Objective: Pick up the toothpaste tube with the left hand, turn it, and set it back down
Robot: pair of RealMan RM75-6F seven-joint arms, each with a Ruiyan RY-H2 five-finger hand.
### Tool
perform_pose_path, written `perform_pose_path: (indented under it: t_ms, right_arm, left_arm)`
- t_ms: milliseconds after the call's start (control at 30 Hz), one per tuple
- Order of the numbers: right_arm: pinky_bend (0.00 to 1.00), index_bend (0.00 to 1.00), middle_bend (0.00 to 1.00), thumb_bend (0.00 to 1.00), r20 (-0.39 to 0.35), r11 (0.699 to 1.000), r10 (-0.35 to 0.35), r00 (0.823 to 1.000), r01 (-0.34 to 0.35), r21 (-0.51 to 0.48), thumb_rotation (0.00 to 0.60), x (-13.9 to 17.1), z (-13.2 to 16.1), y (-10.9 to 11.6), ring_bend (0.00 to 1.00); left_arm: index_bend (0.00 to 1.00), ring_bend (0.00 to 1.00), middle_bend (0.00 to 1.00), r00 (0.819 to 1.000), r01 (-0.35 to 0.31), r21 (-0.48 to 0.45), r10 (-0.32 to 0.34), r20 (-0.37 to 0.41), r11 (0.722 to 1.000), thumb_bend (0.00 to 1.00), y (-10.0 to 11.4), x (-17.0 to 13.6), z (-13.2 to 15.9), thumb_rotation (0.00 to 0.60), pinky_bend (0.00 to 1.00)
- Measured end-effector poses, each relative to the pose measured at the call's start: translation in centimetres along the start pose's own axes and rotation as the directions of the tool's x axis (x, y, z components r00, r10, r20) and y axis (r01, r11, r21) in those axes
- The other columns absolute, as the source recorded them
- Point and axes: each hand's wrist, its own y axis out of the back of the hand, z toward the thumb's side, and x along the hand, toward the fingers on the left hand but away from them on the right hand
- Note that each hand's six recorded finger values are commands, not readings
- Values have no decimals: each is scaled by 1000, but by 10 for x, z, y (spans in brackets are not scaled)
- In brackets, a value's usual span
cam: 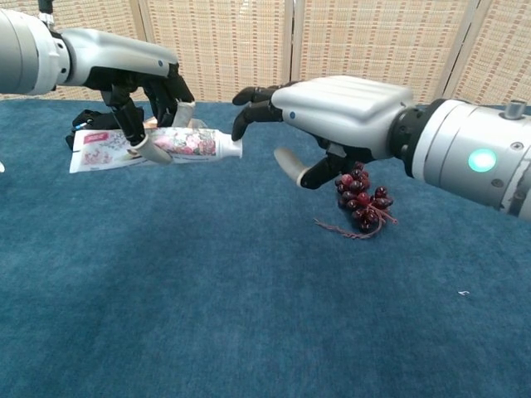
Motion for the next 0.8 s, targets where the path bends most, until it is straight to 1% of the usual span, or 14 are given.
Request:
perform_pose_path:
  t_ms: [267,800]
  right_arm:
    - [0,238,0,613,20,1000,11,1000,-11,1,600,1,-7,-2,0]
    - [0,238,0,614,35,1000,30,999,-29,-3,600,-1,-13,-8,0]
  left_arm:
    - [589,407,657,1000,7,-13,-7,5,1000,311,0,-1,-1,600,235]
    - [592,407,658,1000,7,-35,-6,15,999,311,4,-4,0,600,236]
